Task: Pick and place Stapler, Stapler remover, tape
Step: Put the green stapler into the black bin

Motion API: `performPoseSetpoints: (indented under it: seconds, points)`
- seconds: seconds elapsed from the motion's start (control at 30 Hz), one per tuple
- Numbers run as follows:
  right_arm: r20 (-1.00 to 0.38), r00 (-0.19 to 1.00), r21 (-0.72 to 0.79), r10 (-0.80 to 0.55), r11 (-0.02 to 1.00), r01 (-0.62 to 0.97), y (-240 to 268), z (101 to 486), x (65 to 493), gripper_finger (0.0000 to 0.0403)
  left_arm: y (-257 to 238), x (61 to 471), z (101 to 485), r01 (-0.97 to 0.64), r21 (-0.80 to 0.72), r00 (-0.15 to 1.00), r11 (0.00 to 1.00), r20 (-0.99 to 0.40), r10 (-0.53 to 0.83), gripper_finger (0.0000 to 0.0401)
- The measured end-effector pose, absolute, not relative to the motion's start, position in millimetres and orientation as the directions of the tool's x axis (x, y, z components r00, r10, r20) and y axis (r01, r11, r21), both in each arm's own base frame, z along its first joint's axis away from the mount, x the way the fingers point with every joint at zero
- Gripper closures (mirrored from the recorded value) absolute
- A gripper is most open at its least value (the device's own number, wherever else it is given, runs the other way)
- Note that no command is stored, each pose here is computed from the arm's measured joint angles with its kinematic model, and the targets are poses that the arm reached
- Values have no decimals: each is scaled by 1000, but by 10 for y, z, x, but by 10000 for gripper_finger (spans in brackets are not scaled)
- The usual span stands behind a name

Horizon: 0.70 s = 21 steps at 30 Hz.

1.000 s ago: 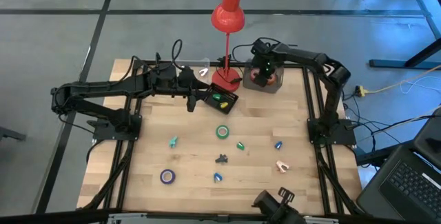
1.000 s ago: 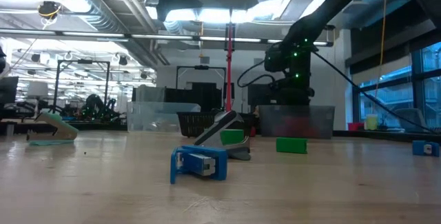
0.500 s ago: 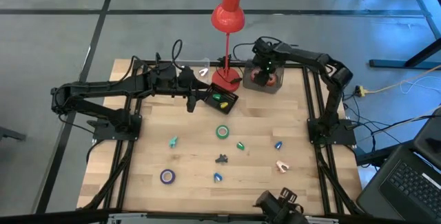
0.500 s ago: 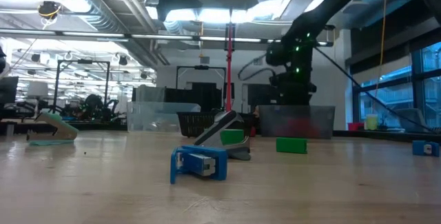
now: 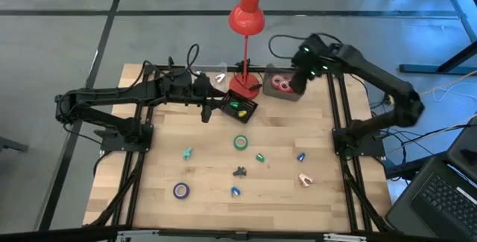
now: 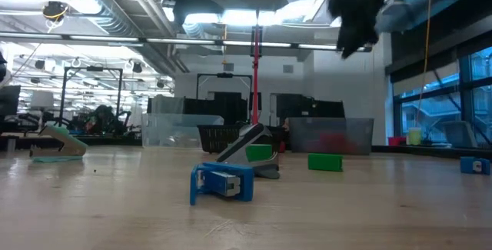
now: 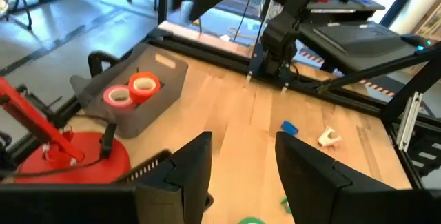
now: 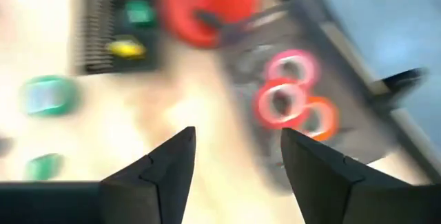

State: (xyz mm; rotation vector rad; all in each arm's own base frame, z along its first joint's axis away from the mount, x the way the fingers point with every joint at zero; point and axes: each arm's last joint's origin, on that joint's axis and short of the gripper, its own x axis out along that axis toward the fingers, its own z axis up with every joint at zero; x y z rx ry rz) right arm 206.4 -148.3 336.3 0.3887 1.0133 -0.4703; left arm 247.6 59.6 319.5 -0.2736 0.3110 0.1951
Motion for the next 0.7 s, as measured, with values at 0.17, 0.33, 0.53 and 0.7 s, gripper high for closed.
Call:
performPoseSetpoints:
  seconds: [0.17,0.33,0.53,0.7]
  points:
    - [-822,567,289,-53,819,495,-831,3550,1850,195,592,2466,3165,-234,-237,924,943,-356,140,244]
    - [-821,569,421,49,726,544,-274,3365,1648,196,592,2464,3160,-236,-237,922,943,-361,140,244]
    - [-903,409,419,130,471,776,151,2741,1533,196,593,2464,3160,-240,-235,921,942,-361,144,244]
    - [-889,420,446,182,548,708,372,2314,1656,196,594,2464,3162,-240,-235,922,942,-359,145,244]
